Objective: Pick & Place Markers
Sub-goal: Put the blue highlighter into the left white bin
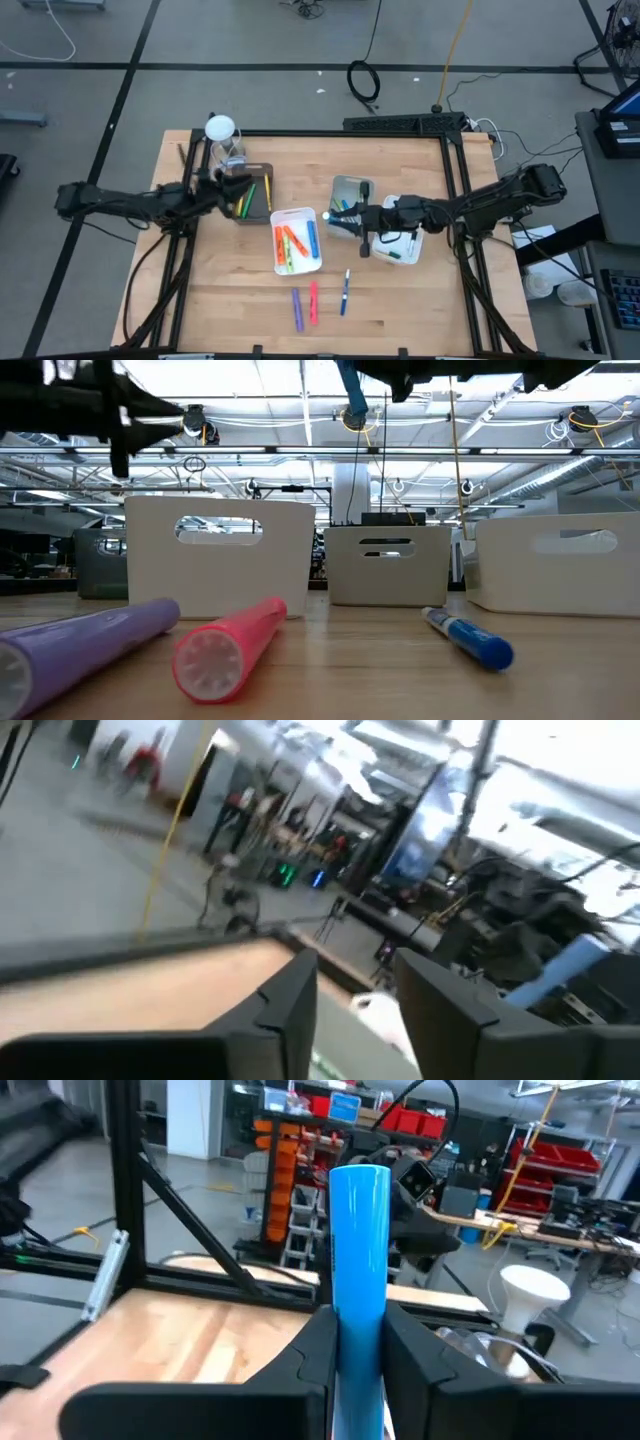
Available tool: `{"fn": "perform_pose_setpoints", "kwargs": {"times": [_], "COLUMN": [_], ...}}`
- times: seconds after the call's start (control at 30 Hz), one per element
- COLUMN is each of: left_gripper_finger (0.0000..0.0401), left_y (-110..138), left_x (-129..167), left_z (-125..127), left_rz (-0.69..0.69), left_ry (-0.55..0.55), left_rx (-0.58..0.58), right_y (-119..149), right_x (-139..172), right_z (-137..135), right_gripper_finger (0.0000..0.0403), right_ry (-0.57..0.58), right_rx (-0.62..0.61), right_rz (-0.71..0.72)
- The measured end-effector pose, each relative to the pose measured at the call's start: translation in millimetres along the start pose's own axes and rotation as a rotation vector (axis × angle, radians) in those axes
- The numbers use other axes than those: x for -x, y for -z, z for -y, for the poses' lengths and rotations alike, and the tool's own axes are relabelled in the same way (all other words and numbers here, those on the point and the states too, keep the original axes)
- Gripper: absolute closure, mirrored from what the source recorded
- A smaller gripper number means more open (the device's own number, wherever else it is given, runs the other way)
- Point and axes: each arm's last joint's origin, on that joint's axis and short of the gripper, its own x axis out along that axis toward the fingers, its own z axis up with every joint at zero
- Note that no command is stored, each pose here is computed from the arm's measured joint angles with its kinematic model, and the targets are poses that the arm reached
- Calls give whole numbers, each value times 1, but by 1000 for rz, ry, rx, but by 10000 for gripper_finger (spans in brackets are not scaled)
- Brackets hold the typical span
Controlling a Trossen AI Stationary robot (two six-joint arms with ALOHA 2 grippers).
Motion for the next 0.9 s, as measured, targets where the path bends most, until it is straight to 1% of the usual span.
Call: {"fn": "perform_pose_setpoints", "kwargs": {"times": [0.03, 0.1, 0.2, 0.27, 0.33, 0.4, 0.47, 0.53, 0.63, 0.77, 0.9], "left_gripper_finger": [253, 238, 222, 215, 211, 211, 214, 221, 234, 251, 265], "left_y": [4, 12, 24, 29, 31, 35, 41, 45, 53, 51, 50], "left_x": [-5, -14, -28, -37, -49, -65, -83, -100, -124, -143, -155], "left_z": [0, 1, 6, 10, 18, 30, 45, 61, 81, 101, 108], "left_rz": [-17, -53, -68, -48, -24, -32, -60, -70, -66, -33, -65], "left_ry": [-13, 11, 81, 104, 123, 153, 223, 316, 404, 433, 425], "left_rx": [23, 35, 18, -23, -105, -214, -344, -456, -569, -610, -585], "right_y": [1, 4, 11, 15, 14, 14, 16, 17, 17, 17, 16], "right_x": [0, 0, -3, -3, -3, -3, -4, -6, -6, -6, -6], "right_z": [1, 3, 7, 9, 12, 15, 16, 16, 16, 17, 17], "right_gripper_finger": [361, 361, 361, 361, 361, 361, 361, 361, 361, 361, 361], "right_ry": [4, 5, -14, -21, -29, -39, -38, -35, -32, -31, -30], "right_rx": [2, 4, 6, 8, 8, 7, 10, 21, 47, 60, 60], "right_rz": [-5, -14, -24, -37, -23, -19, -27, -19, -17, -16, -4]}}
